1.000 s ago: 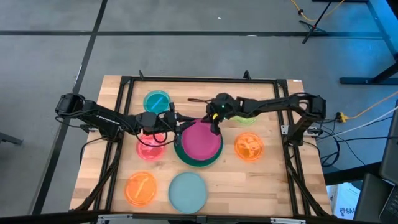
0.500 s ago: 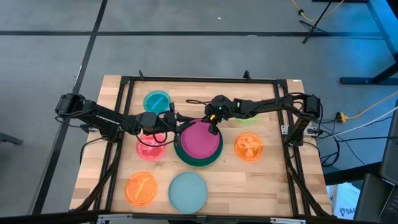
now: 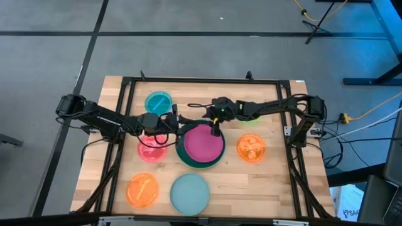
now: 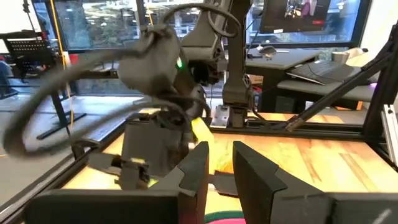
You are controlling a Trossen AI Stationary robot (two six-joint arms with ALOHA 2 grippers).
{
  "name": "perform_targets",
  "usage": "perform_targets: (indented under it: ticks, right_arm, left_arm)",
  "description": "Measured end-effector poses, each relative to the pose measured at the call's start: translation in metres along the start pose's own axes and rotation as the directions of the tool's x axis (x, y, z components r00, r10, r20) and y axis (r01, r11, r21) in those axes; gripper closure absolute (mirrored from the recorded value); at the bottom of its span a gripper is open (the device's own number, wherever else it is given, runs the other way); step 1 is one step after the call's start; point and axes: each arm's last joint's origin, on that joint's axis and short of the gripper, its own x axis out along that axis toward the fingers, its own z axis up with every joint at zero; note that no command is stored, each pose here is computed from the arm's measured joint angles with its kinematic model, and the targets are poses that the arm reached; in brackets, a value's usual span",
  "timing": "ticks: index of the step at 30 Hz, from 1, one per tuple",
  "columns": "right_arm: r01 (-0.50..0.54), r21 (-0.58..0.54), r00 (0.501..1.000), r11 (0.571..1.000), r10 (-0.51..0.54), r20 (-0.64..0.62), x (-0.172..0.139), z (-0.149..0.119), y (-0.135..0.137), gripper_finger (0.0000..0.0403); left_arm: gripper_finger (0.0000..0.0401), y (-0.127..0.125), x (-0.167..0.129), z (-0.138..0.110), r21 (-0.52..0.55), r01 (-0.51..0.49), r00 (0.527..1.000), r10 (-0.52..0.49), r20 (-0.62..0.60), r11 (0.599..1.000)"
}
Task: Stack plastic plates
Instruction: Stack the light blue plate on top of the dark pink plate
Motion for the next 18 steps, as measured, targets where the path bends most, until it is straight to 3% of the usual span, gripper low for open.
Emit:
perform_targets:
  ticks: [6, 11, 18]
  right_arm:
    - [-0.034, -0.070, 0.999, 0.997, 0.035, 0.011, -0.035, 0.019, 0.017, 0.0232]
    - [-0.111, -0.179, 0.993, 0.977, 0.114, 0.008, -0.067, 0.029, 0.044, 0.0231]
    - [-0.203, -0.244, 0.974, 0.948, 0.222, 0.051, -0.081, -0.004, 0.086, 0.0231]
  left_arm:
    - [0.0329, -0.002, -0.001, -0.004, 0.018, 0.021, 0.999, -0.021, -0.045, 1.000]
    - [0.0300, -0.005, -0.002, -0.007, 0.024, 0.038, 0.997, -0.036, -0.072, 0.999]
    - [0.0251, -0.021, 0.002, 0.000, -0.003, 0.085, 0.969, -0.083, -0.231, 0.996]
